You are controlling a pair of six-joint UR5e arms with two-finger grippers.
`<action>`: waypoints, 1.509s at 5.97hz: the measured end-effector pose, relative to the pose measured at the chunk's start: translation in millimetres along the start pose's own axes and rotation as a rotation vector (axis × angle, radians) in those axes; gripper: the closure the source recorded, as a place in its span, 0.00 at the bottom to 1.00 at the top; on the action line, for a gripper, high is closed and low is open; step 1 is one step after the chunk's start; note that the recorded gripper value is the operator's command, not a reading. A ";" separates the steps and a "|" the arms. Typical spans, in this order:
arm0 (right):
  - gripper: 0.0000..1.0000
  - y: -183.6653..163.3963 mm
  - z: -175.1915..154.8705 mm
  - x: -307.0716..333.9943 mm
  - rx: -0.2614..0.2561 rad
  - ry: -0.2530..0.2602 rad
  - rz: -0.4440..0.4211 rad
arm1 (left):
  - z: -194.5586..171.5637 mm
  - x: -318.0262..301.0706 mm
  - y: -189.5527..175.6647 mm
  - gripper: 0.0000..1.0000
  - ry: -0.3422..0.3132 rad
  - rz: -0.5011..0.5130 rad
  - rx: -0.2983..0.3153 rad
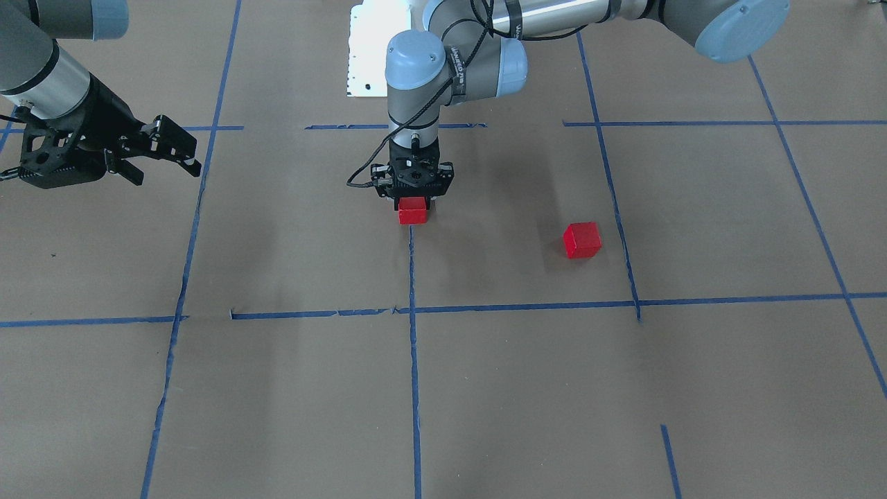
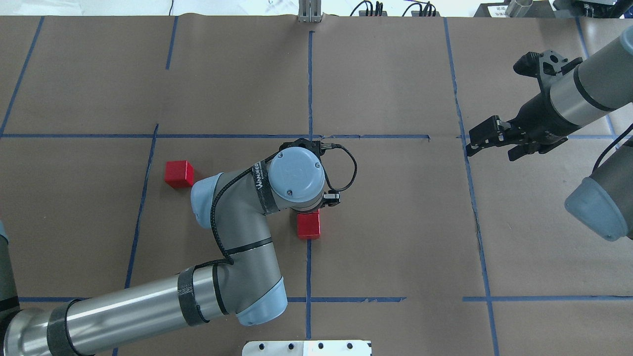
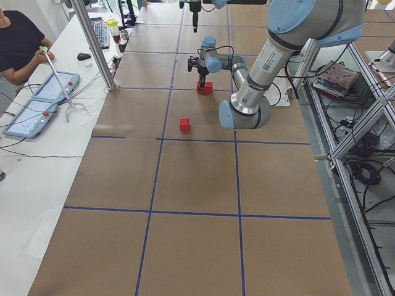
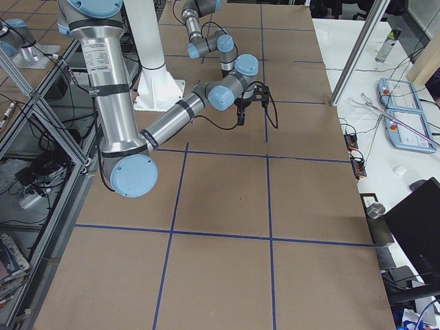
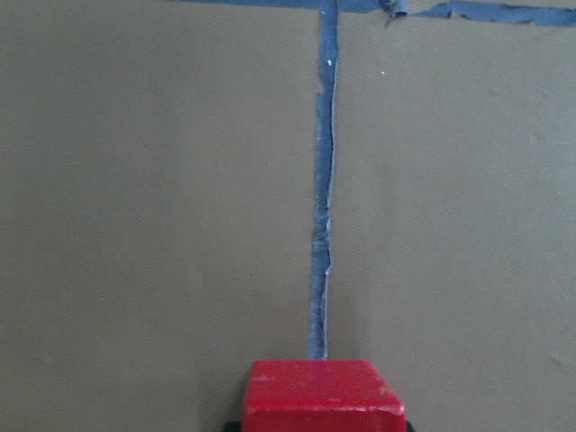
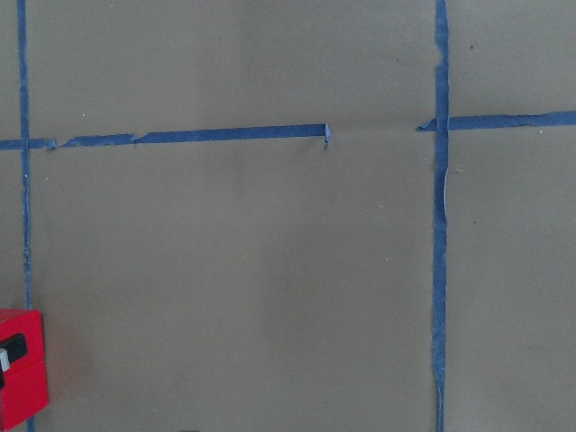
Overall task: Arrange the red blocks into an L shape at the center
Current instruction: 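Open the left gripper and move it to the remaining red cube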
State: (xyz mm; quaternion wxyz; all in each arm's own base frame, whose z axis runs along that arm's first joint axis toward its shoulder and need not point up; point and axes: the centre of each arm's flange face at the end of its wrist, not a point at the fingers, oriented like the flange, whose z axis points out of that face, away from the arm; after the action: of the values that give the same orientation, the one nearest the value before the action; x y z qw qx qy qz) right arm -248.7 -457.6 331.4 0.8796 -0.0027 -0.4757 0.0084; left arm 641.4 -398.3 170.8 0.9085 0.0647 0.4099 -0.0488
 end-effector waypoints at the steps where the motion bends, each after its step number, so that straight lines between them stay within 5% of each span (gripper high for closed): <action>1: 0.00 0.1 0.1 -0.1 0.000 0.000 0.000 | 0.3 0.5 1.4 0.00 0.001 0.003 -0.001; 5: 0.00 3.6 -5.3 -2.4 0.006 -0.007 -0.007 | -40.7 -14.9 -22.6 0.02 0.075 -0.012 0.051; 8: 0.00 5.7 -6.4 -0.5 0.008 -0.004 -0.005 | -76.8 -145.1 -96.0 0.02 0.038 -0.041 0.144; 9: 0.00 5.2 -3.5 3.0 0.009 0.005 0.002 | -78.9 -200.5 -122.5 0.06 0.008 -0.059 0.105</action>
State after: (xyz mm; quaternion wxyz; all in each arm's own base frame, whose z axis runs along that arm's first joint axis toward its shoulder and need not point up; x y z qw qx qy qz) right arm -244.2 -452.3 331.8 0.8807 0.0007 -0.4735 0.0112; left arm 433.6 -499.7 260.2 0.9004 0.1001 0.4122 -0.0966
